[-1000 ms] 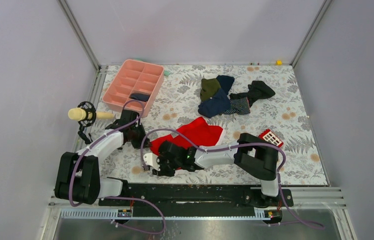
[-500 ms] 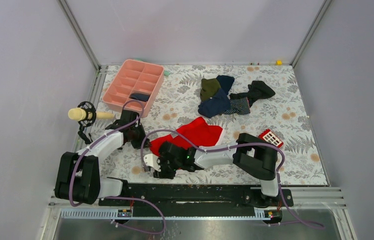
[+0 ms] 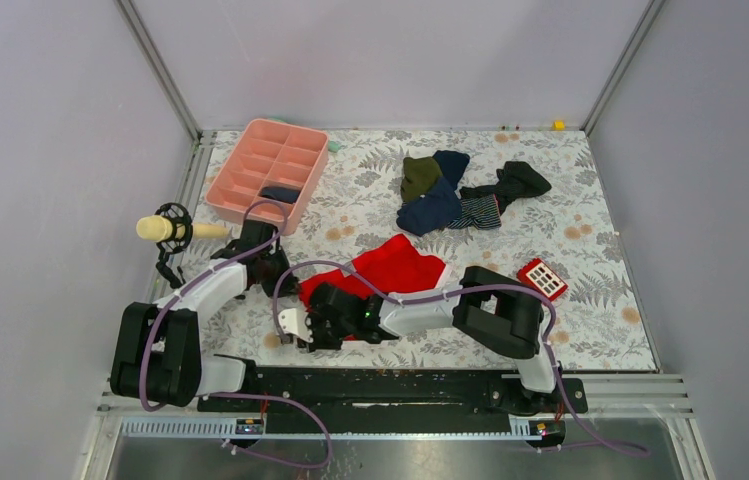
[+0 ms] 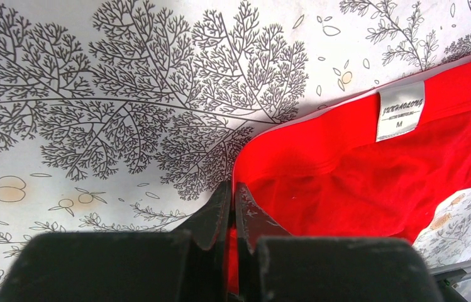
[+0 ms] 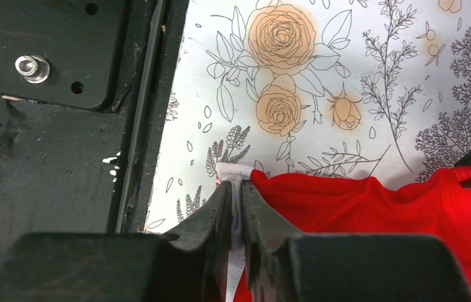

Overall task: Roll the underwear
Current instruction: Fold the underwear at the center of the board.

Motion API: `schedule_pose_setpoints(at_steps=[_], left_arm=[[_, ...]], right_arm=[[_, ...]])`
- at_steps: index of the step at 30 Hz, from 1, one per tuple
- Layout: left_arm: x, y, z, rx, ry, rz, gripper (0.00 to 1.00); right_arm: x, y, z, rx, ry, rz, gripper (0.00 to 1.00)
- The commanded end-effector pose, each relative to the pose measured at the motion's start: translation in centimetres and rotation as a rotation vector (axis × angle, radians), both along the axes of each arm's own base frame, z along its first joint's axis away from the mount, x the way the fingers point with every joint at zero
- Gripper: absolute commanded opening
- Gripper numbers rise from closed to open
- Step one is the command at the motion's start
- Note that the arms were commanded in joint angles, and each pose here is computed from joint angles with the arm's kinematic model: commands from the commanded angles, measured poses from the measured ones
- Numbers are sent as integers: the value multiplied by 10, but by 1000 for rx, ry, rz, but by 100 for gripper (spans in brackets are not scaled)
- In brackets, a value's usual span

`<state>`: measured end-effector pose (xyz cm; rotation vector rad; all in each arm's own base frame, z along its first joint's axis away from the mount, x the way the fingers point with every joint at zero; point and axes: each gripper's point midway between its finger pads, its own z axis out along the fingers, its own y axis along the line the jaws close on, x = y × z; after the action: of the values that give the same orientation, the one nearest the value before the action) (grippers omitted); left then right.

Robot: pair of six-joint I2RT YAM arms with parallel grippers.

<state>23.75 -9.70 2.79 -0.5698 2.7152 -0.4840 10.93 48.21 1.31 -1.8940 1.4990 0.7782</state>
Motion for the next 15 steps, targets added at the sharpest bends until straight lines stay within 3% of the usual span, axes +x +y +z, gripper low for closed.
schedule_pose_setpoints(at_steps=[1, 3, 10, 15], left_arm=[[8, 7, -1, 28, -35, 8, 0], [11, 8, 1, 34, -44, 6, 0], [55, 8, 41, 80, -175, -92, 0], [78, 8, 69, 109, -197, -127, 0]], right_arm=[[-8, -8, -23, -74, -5, 29, 10], [-7, -4, -13, -44, -4, 20, 0], [-13, 26, 63, 182, 110, -33, 0], [-10, 38, 105, 299, 190, -94, 0]])
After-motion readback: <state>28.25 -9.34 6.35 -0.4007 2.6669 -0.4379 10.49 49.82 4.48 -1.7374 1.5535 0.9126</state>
